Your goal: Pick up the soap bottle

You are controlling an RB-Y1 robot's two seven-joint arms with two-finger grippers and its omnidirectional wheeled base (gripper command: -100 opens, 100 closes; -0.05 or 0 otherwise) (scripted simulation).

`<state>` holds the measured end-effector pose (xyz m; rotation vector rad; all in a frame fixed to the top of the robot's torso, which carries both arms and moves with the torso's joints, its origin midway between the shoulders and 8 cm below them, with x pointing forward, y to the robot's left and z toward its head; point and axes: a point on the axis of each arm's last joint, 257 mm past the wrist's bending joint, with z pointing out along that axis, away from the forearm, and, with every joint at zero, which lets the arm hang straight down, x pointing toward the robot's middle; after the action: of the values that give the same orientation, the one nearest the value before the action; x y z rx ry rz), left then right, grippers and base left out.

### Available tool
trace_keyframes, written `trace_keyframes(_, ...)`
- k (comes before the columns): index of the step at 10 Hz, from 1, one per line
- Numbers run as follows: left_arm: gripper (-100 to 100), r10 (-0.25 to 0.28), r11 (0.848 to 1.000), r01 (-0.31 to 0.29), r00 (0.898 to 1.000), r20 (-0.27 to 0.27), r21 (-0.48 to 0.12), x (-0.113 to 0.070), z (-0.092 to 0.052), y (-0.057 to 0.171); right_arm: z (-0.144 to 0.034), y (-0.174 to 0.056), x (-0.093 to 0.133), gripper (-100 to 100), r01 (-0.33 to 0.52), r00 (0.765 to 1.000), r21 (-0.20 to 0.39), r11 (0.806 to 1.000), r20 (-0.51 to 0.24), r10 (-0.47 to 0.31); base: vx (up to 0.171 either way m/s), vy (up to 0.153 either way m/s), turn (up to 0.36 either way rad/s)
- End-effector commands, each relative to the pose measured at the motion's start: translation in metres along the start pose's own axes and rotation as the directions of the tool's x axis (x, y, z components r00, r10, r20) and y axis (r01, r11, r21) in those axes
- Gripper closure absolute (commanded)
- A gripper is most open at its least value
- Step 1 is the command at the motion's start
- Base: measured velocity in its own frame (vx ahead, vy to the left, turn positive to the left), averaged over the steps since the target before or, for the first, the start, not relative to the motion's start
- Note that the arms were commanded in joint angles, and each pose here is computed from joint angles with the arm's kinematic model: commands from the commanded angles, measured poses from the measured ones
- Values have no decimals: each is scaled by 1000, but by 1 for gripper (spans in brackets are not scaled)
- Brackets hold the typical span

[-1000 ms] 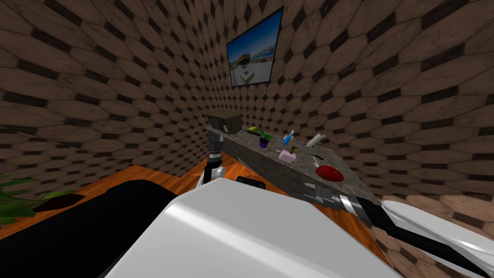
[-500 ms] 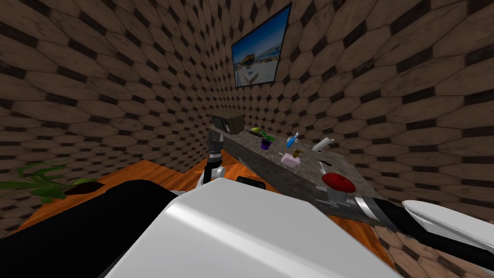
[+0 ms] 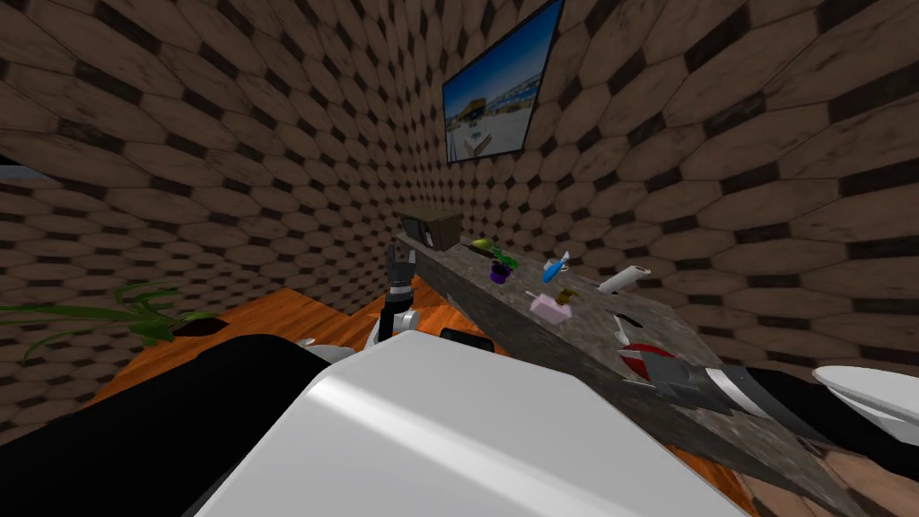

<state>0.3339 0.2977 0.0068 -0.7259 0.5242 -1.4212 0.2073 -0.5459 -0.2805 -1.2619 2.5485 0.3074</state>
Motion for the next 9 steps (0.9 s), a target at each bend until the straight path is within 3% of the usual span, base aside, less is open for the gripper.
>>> trace_keyframes(1,0,0,1000,0,1000,0,0,0,0,0,-17,-9,8,-100,16,998,15,1000,-56,-15,92,21,218)
trace_keyframes(4,0,0,1000,0,1000,0,0,0,0,0,-46,-26,6,-100,56,992,35,998,-116,-51,118,108,189)
trace_keyframes(6,0,0,1000,0,1000,0,0,0,0,0,-47,-27,-8,-100,76,993,32,997,-96,-72,120,273,189)
trace_keyframes(7,0,0,1000,0,1000,0,0,0,0,0,-47,-28,-4,-100,68,993,33,997,-104,-65,44,127,18)
trace_keyframes(8,0,0,1000,0,1000,0,0,0,0,0,-48,-28,-6,0,70,993,32,997,-102,-66,11,24,-6)
trace_keyframes(9,0,0,1000,0,1000,0,0,0,0,0,-39,-25,3,-100,61,994,36,997,-98,-57,8,13,68)
